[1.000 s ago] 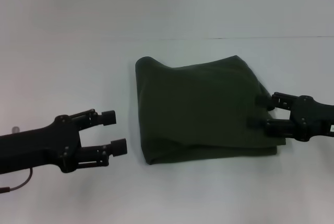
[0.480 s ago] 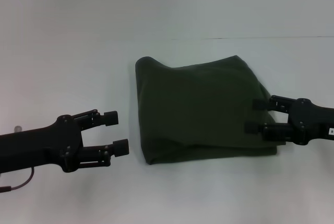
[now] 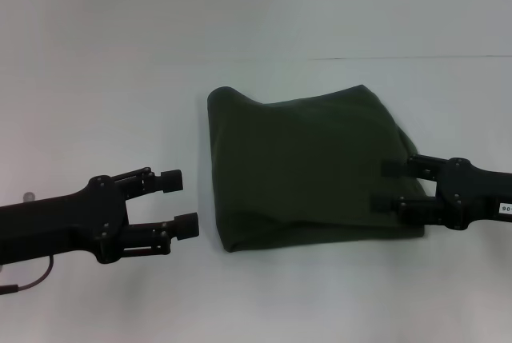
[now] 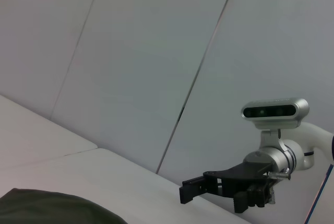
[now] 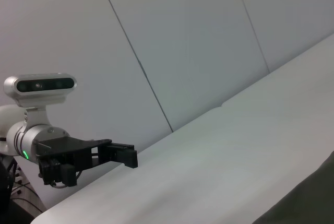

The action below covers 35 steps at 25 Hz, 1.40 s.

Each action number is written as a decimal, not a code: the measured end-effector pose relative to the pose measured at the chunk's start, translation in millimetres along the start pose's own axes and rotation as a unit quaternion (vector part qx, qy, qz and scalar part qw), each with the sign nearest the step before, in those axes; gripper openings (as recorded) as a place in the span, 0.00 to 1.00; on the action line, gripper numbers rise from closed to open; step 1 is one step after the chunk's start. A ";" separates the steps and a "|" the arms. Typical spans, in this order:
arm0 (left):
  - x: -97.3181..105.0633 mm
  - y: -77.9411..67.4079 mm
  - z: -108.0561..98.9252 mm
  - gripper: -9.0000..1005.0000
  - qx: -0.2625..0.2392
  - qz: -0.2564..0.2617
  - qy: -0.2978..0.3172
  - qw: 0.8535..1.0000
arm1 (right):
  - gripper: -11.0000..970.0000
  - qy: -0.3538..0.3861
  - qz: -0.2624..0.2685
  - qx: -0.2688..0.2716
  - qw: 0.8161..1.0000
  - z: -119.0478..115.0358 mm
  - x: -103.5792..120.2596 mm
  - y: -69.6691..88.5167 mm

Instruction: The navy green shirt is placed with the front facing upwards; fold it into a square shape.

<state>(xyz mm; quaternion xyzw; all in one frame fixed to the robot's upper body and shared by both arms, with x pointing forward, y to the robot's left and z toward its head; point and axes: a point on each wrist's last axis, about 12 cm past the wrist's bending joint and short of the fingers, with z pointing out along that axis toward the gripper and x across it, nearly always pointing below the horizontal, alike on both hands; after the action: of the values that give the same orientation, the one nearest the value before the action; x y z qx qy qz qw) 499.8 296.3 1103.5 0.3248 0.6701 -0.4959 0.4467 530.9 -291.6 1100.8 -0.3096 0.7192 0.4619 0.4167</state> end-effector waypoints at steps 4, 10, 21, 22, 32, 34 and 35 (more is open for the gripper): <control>0.0 -0.1 0.0 0.89 0.001 0.000 0.000 1.000 | 0.96 0.001 0.001 -0.001 1.000 -0.3 0.3 0.2; -0.5 -0.9 0.2 0.89 0.004 0.000 0.000 1.000 | 0.96 0.001 0.003 -0.001 1.000 -0.4 0.6 0.2; -3.1 -0.4 3.4 0.89 0.014 -0.004 0.010 1.000 | 0.96 0.015 0.007 -0.005 1.000 1.0 -0.5 0.1; -2.9 -0.5 3.8 0.89 0.015 -0.005 0.011 1.000 | 0.96 0.016 0.007 -0.006 1.000 1.1 -0.6 0.1; -4.7 0.3 5.5 0.89 0.018 -0.004 0.014 1.000 | 0.96 0.022 0.007 -0.009 1.000 1.8 -2.3 -0.5; -4.8 0.3 5.9 0.89 0.019 -0.003 0.016 1.000 | 0.96 0.023 0.008 -0.010 1.000 2.3 -2.0 -0.3; -4.8 0.4 6.1 0.89 0.019 -0.003 0.016 1.000 | 0.96 0.024 0.008 -0.010 1.000 2.4 -1.9 -0.2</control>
<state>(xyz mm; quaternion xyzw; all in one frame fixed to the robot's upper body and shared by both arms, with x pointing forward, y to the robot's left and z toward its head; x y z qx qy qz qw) 503.7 290.6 1107.1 0.3393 0.6686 -0.5050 0.4276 532.7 -289.3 1101.8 -0.3192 0.7264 0.4651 0.3926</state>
